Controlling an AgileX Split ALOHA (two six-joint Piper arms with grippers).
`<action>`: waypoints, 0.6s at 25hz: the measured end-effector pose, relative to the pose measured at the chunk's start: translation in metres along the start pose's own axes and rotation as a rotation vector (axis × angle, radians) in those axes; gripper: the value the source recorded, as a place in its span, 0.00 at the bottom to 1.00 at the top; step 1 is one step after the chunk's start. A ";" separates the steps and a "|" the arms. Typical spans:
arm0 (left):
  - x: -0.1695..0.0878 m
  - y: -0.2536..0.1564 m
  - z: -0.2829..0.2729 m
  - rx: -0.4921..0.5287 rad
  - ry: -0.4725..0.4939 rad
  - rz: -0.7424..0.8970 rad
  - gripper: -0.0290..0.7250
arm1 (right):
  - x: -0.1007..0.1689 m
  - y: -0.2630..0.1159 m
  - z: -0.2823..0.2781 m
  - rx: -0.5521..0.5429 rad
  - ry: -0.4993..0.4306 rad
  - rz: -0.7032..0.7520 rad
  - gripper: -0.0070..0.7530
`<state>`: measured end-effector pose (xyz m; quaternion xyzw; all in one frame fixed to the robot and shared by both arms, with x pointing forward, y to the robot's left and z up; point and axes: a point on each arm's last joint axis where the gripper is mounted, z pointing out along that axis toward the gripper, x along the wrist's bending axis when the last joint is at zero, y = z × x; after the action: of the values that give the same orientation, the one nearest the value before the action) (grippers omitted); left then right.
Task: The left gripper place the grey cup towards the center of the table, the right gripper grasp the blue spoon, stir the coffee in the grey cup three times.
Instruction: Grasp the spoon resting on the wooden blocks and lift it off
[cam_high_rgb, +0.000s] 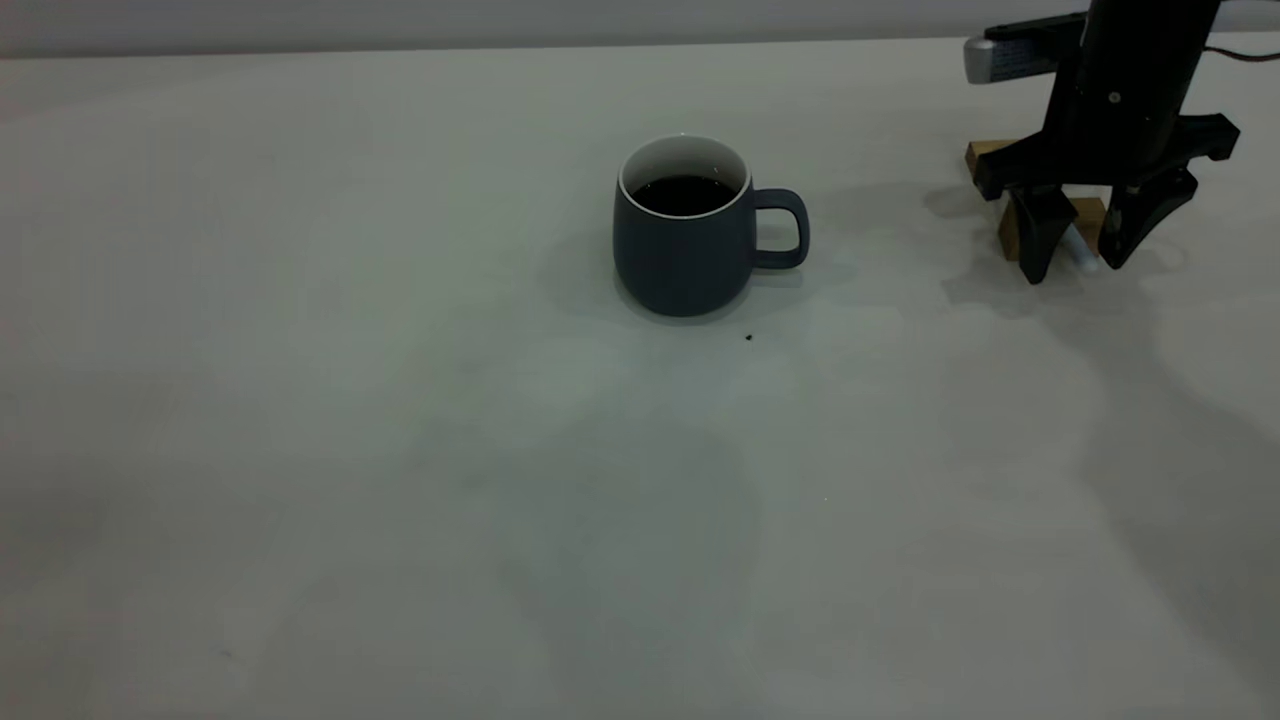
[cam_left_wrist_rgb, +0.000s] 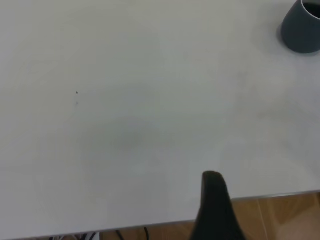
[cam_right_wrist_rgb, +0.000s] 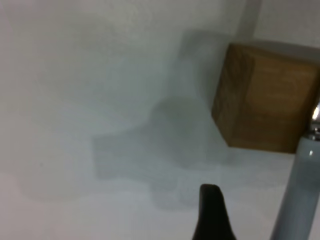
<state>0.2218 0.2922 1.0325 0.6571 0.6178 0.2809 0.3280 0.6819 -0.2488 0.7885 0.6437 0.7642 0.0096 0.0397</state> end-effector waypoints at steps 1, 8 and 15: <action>0.000 0.000 0.000 0.000 0.000 0.000 0.81 | 0.000 0.000 0.000 -0.001 -0.001 -0.001 0.74; 0.000 0.000 0.000 0.000 0.000 0.000 0.81 | 0.000 0.001 0.000 -0.007 -0.001 -0.001 0.44; 0.000 0.000 0.000 0.000 0.000 0.000 0.81 | 0.000 0.000 -0.002 0.007 -0.003 -0.003 0.18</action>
<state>0.2218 0.2922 1.0325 0.6571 0.6178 0.2809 0.3280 0.6820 -0.2491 0.7904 0.6428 0.7650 0.0060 0.0387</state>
